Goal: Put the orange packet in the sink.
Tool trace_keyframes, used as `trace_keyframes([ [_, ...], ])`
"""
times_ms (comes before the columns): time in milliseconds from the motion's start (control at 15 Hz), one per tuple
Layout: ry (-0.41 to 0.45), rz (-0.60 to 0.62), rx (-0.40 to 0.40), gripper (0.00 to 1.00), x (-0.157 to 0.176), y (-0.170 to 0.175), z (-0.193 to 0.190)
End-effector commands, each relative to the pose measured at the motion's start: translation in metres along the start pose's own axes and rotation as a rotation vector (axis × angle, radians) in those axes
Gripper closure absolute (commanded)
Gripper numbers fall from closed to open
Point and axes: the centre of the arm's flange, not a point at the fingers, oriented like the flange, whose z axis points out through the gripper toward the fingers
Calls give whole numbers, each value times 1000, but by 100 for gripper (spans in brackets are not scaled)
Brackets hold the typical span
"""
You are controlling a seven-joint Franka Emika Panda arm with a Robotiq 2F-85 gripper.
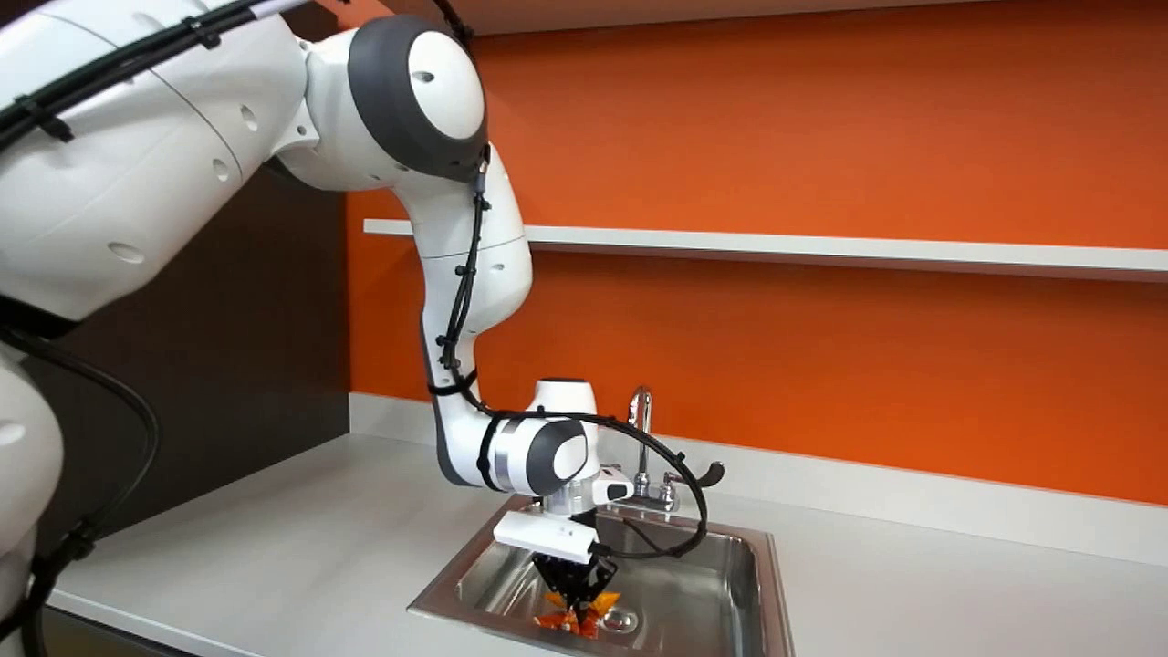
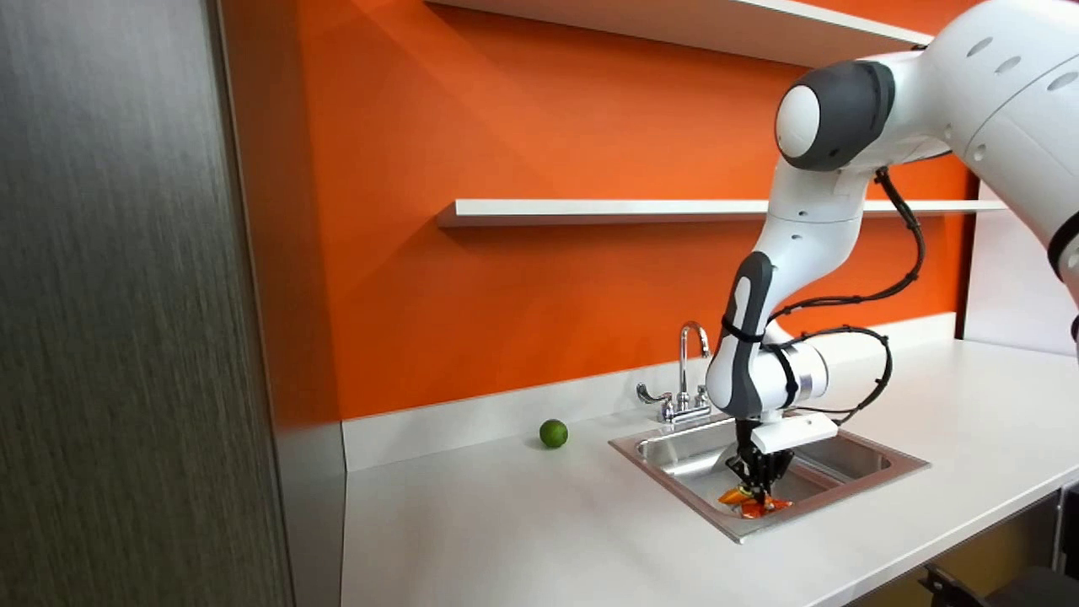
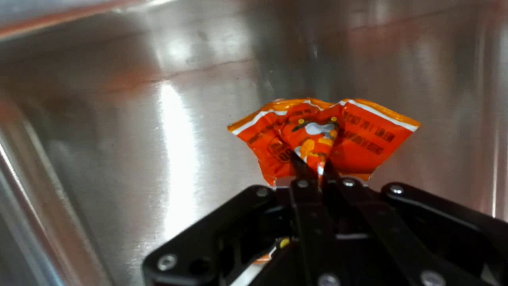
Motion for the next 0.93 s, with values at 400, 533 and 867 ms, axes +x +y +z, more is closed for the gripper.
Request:
trace_keyframes([
  [400, 61, 49, 7, 28, -1, 5, -33],
  [533, 84, 59, 8, 13, -1, 6, -54],
  [867, 99, 74, -4, 0, -21, 2, -105],
])
